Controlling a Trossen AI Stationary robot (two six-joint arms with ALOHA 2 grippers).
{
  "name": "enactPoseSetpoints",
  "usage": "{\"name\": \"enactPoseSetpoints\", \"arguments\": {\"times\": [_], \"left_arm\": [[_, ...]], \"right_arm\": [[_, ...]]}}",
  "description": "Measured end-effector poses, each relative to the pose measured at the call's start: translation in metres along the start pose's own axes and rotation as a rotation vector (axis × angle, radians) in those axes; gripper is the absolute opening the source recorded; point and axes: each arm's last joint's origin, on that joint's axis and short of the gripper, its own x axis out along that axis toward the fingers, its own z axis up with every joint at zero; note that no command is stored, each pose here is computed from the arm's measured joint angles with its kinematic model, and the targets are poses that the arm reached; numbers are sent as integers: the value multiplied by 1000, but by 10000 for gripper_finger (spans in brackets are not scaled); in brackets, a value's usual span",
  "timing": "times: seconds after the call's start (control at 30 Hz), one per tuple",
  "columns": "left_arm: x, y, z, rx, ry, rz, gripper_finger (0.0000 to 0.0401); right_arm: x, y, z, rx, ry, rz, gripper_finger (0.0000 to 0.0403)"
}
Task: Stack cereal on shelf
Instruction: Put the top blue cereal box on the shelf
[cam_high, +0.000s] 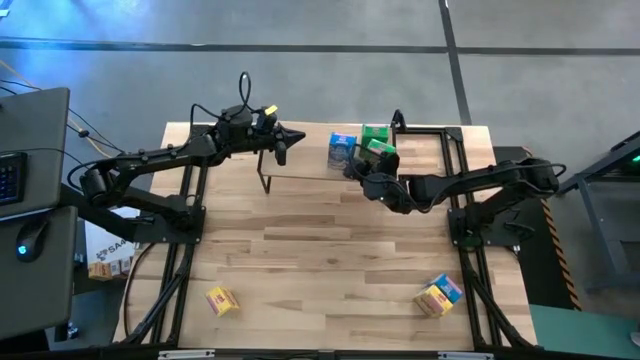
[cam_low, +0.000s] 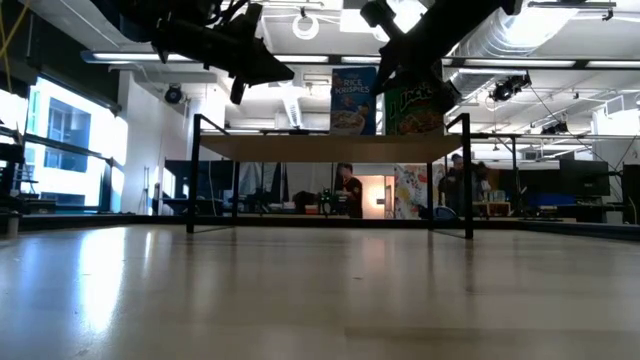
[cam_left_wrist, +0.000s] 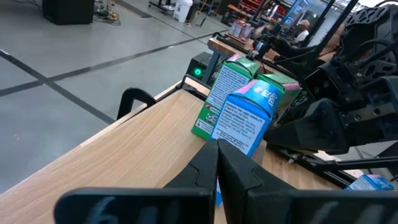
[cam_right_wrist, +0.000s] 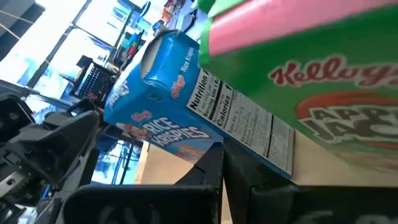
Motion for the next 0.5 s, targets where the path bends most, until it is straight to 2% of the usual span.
{"name": "enactPoseSetpoints", "arguments": {"times": [0.33,0.5], "left_arm": [[0,0,0,-5,6,-4,0],[-8,-6,2,-133,23,-5,0]], "right_arm": [[-4,1,-6,-17,73,16,0],[-9,1,-10,-25,95,22,0]]}}
